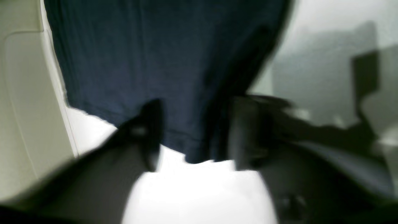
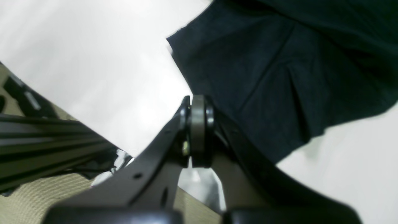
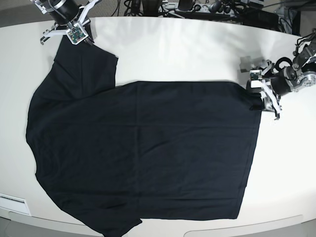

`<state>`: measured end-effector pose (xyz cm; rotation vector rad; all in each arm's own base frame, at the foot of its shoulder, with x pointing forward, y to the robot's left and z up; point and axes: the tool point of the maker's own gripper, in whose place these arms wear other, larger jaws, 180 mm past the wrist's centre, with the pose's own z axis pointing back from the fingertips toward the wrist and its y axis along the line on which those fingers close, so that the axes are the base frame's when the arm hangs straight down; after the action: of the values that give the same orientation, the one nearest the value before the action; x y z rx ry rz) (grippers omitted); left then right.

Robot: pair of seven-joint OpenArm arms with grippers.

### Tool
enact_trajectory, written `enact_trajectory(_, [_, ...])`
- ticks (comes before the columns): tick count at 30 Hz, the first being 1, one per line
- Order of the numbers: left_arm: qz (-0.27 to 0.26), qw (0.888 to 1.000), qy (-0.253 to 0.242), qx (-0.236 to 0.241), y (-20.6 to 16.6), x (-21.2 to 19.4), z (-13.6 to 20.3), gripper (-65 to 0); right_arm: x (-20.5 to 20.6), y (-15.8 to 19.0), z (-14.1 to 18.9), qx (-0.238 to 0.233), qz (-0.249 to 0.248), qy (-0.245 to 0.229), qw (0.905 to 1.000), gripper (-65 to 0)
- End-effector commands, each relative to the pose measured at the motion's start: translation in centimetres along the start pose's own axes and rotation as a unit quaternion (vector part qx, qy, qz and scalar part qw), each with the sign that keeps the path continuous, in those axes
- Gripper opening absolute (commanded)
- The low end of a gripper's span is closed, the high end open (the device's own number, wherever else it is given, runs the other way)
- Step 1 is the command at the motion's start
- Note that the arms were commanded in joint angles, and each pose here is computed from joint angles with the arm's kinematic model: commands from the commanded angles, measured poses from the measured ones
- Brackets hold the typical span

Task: Fold the T-shirt properly
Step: 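Move both grippers to the shirt's collar-side corners and grasp them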

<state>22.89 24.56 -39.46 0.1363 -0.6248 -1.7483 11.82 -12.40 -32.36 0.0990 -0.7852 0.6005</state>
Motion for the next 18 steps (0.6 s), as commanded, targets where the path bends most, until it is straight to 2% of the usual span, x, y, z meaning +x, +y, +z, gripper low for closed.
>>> enact_trajectory(1, [-0.009,0.997,0.039,-0.058,-2.9,-1.7,0.2,-51.5,0.8,-0.2,0.3,-0.004,0.005,-0.017,0.9998,-55.3])
enact_trajectory(2, [-0.009,0.997,0.041,-0.058,-2.9,-1.7,0.2,-63.3,0.8,-0.1,0.3,-0.003,0.006,-0.017,0.9998,-47.5])
enact_trajectory(4, [-0.011,0.997,0.049,-0.057,-2.8,-1.8,0.2,-65.0,0.8,0.1,0.3,0.003,0.009,-0.019,0.9998,-34.6])
enact_trajectory(5, [-0.011,0.997,0.052,-0.056,-2.8,-1.9,0.2,-65.0,0.8,0.2,0.3,0.006,0.010,-0.018,0.9998,-32.2])
enact_trajectory(9, [-0.005,0.997,0.050,-0.055,-2.7,-1.6,0.2,-65.0,-0.3,-0.2,-0.2,0.008,0.014,-0.004,0.9999,-32.0])
enact_trajectory(18, [-0.001,0.997,0.048,-0.057,-2.8,-1.5,0.2,-65.0,-6.6,-3.2,-3.7,0.010,0.026,0.074,0.9969,-32.0])
